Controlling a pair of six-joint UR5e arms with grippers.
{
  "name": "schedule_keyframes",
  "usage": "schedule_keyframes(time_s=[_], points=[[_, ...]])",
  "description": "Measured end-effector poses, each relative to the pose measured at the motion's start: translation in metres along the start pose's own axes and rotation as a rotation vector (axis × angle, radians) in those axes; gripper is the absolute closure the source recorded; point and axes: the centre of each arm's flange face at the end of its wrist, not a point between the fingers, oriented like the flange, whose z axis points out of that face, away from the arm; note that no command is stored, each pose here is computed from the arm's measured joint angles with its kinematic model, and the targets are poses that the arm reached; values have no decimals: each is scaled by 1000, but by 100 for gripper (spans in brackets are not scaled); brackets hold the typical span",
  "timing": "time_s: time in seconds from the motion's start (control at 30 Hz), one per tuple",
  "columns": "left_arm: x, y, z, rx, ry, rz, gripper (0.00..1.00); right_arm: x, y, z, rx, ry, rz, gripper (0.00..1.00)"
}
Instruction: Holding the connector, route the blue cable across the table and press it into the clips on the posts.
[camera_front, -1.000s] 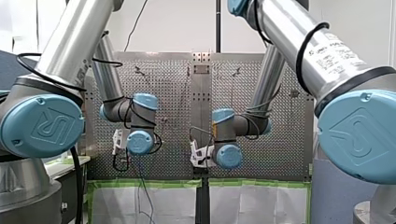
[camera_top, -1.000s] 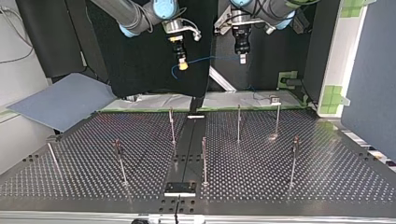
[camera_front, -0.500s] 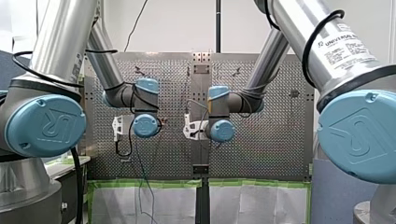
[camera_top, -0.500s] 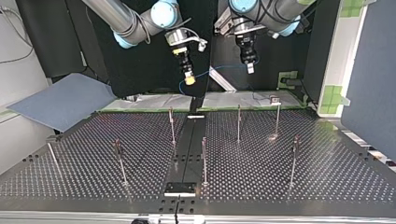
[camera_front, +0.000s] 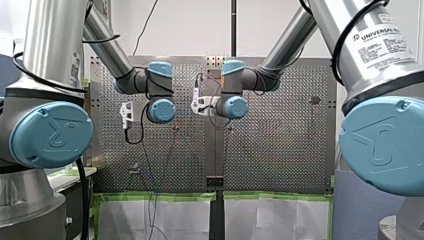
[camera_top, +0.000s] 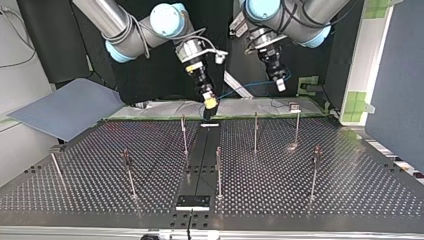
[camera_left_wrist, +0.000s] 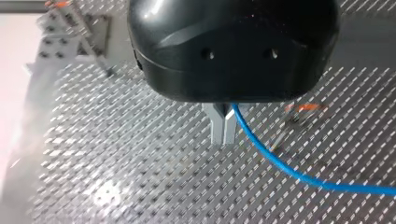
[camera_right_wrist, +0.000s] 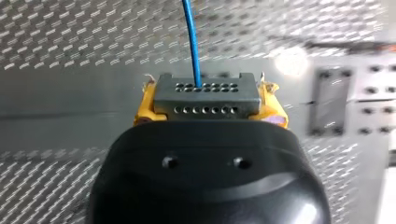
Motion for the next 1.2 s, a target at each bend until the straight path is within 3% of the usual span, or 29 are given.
schedule_keyframes(time_s=[0.3, 0.4, 0.5, 0.67, 0.8, 1.2], points=[[-37, 21, 1, -113, -9, -29, 100, 68, -11, 13, 68, 65, 5, 100], [-45, 28, 0, -144, -11, -40, 100, 73, -14, 16, 77, 58, 7, 100], [-56, 31, 2, -159, -19, -64, 100, 66, -16, 18, 85, 27, 8, 100], [-82, 31, 7, -143, -41, -111, 100, 55, -20, 20, 95, -22, 9, 100], [-95, 31, 10, -119, -48, -124, 100, 60, -24, 23, 104, -36, 9, 100], [-68, 21, 28, -49, -5, -96, 100, 96, -47, 34, 148, -40, 9, 100]])
